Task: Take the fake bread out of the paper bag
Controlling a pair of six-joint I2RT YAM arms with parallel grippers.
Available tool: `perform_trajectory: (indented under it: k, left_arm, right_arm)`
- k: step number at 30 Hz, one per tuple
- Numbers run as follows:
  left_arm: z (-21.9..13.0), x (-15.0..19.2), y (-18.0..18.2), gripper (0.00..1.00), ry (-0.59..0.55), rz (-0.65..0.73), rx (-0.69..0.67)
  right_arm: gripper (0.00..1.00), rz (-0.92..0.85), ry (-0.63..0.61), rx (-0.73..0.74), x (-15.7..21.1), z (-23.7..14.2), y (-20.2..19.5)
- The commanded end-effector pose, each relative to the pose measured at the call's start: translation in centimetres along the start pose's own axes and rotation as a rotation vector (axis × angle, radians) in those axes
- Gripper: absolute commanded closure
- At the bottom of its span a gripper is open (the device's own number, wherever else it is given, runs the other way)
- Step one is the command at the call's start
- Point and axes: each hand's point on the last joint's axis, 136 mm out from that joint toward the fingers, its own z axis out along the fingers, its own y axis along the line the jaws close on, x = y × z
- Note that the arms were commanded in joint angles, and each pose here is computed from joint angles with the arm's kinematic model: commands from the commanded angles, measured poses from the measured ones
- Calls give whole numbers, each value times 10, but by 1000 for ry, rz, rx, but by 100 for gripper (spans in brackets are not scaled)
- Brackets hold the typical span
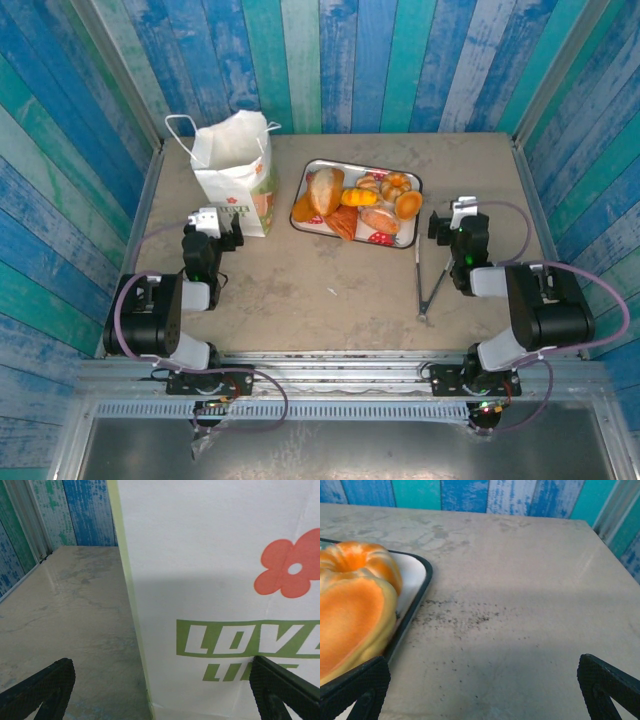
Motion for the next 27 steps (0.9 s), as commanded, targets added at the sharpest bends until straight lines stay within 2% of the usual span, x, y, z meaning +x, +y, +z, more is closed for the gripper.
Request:
perform_trajectory:
  k: [1, 27]
  left_arm:
    - [4, -5, 2, 6, -23, 0, -10]
    - [4, -6, 2, 6, -24, -1, -10]
  right_arm:
    - [0, -21, 11, -45, 0, 0, 6]
    - [0, -28, 12, -51, -1, 0, 7]
